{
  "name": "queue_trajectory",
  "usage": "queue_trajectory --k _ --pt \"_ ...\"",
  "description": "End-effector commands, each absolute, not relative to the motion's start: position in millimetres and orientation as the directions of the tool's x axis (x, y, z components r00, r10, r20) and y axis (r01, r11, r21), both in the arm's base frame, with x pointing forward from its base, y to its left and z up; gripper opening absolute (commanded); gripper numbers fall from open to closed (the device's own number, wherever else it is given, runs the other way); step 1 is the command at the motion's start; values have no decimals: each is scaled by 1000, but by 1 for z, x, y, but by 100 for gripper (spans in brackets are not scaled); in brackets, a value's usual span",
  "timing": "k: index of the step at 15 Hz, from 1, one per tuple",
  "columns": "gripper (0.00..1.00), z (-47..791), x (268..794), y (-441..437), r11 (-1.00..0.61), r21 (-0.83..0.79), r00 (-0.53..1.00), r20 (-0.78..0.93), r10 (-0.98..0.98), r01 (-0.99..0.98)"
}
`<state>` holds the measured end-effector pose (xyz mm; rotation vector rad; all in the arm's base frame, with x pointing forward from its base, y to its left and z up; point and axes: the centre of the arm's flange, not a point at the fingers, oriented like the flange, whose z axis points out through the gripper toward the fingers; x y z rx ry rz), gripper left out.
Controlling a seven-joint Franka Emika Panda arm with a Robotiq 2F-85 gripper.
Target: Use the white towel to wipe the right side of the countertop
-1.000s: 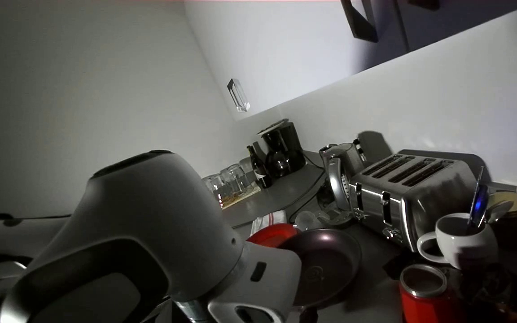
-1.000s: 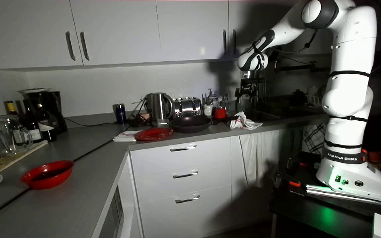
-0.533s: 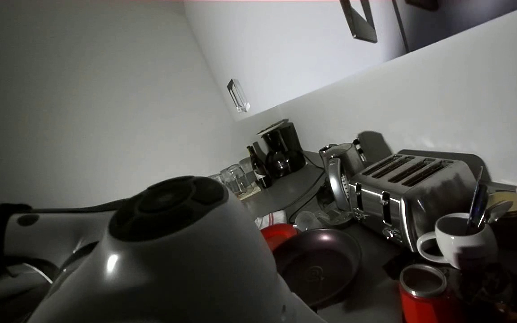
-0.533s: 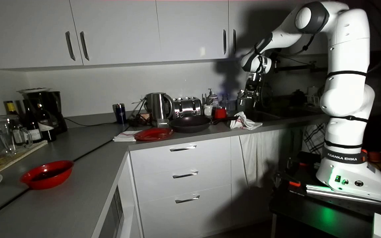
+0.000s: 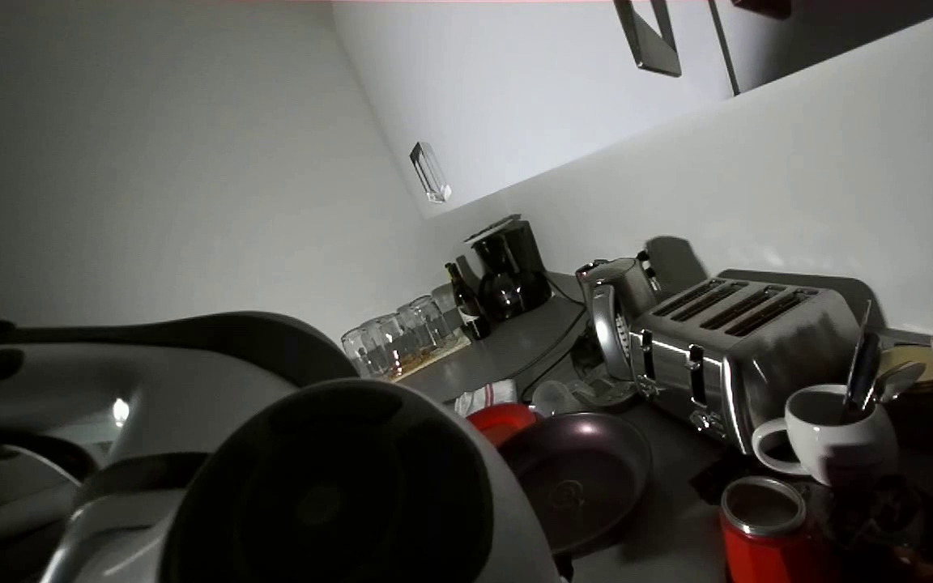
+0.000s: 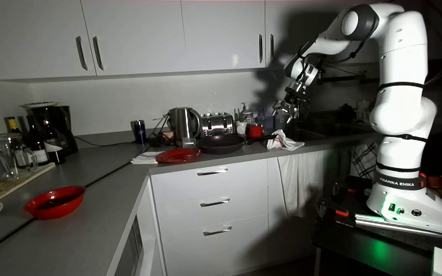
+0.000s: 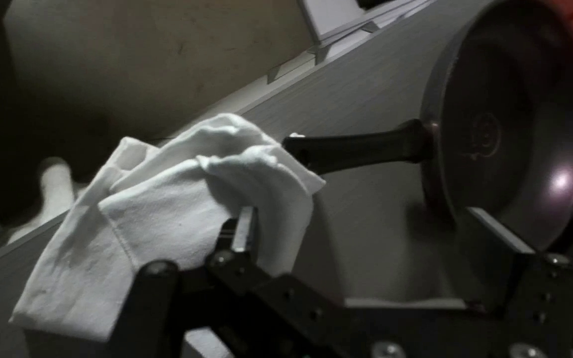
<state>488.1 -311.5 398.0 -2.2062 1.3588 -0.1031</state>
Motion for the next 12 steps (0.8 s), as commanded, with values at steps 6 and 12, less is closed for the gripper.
queue_trajectory --k 6,12 --pt "100 375 492 -333 -119 -473 286 -299 -910 -873" --pt "100 360 473 -363 -20 -406 145 -279 -949 -913"
